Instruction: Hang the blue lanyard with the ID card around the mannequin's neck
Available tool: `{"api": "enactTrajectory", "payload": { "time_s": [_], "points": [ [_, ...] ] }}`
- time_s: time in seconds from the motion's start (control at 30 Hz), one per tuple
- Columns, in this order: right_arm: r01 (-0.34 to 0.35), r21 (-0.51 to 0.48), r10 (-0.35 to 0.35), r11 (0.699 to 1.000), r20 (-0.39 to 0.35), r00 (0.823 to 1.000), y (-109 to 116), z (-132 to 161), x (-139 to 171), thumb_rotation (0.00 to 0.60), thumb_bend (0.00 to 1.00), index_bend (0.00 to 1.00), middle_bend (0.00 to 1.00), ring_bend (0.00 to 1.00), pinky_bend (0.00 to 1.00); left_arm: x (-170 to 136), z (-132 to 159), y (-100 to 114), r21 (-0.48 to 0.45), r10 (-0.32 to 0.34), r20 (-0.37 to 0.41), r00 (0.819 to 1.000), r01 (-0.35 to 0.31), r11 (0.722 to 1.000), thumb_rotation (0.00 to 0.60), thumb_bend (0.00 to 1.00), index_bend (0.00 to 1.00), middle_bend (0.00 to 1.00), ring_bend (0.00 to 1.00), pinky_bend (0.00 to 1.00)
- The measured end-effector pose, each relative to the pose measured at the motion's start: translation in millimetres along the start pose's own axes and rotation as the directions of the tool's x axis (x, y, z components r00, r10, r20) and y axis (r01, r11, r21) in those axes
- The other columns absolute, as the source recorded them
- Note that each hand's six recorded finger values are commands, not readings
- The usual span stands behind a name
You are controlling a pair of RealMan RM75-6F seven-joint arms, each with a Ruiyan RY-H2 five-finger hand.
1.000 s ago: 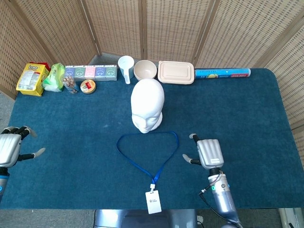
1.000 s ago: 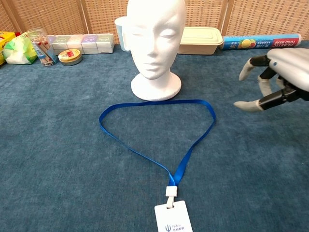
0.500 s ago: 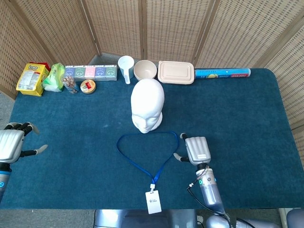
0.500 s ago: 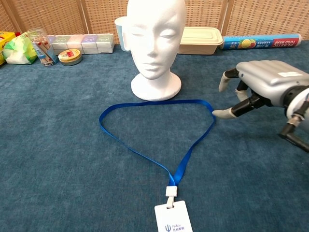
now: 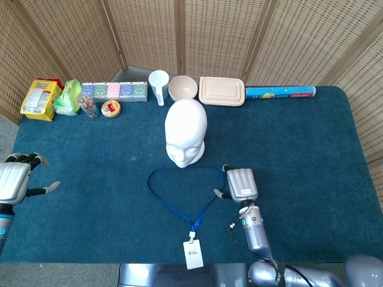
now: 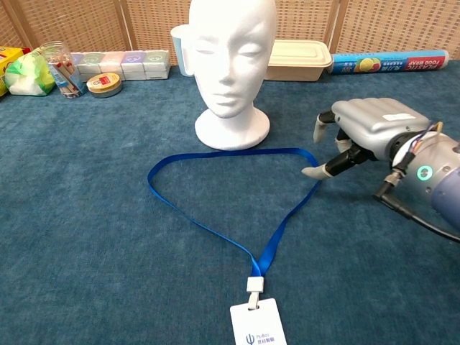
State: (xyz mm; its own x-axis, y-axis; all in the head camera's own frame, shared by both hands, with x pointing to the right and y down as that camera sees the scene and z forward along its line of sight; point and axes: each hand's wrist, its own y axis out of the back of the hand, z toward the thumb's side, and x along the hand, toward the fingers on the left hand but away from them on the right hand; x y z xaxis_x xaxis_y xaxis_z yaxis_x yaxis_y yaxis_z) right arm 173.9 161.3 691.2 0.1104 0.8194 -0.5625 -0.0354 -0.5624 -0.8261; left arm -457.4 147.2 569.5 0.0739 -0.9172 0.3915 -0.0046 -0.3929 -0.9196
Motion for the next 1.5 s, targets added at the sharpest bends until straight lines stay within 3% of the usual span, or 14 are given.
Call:
{"api": "enactTrajectory", "payload": {
  "time_s": [0.53, 1.5],
  "points": [
    [-0.019, 0.056, 0.016, 0.998, 0.057, 0.998, -12.7, -2.5, -23.4, 0.332, 0.25, 0.34, 0.79, 1.00, 1.00, -1.0, -0.1, -0.2, 0.000, -0.003, -0.003, 1.000, 0.003, 1.000, 0.415, 0.15, 0.47, 0.42, 0.42, 0.30],
    [-0.036, 0.103, 0.025, 0.994, 0.104, 0.994, -28.6, -15.8, -33.2, 0.331, 0.29, 0.35, 0.79, 1.00, 1.00, -2.0, -2.5, -4.8, -0.005, -0.012, -0.002, 1.000, 0.012, 1.000, 0.414, 0.14, 0.47, 0.42, 0.42, 0.30]
  ]
}}
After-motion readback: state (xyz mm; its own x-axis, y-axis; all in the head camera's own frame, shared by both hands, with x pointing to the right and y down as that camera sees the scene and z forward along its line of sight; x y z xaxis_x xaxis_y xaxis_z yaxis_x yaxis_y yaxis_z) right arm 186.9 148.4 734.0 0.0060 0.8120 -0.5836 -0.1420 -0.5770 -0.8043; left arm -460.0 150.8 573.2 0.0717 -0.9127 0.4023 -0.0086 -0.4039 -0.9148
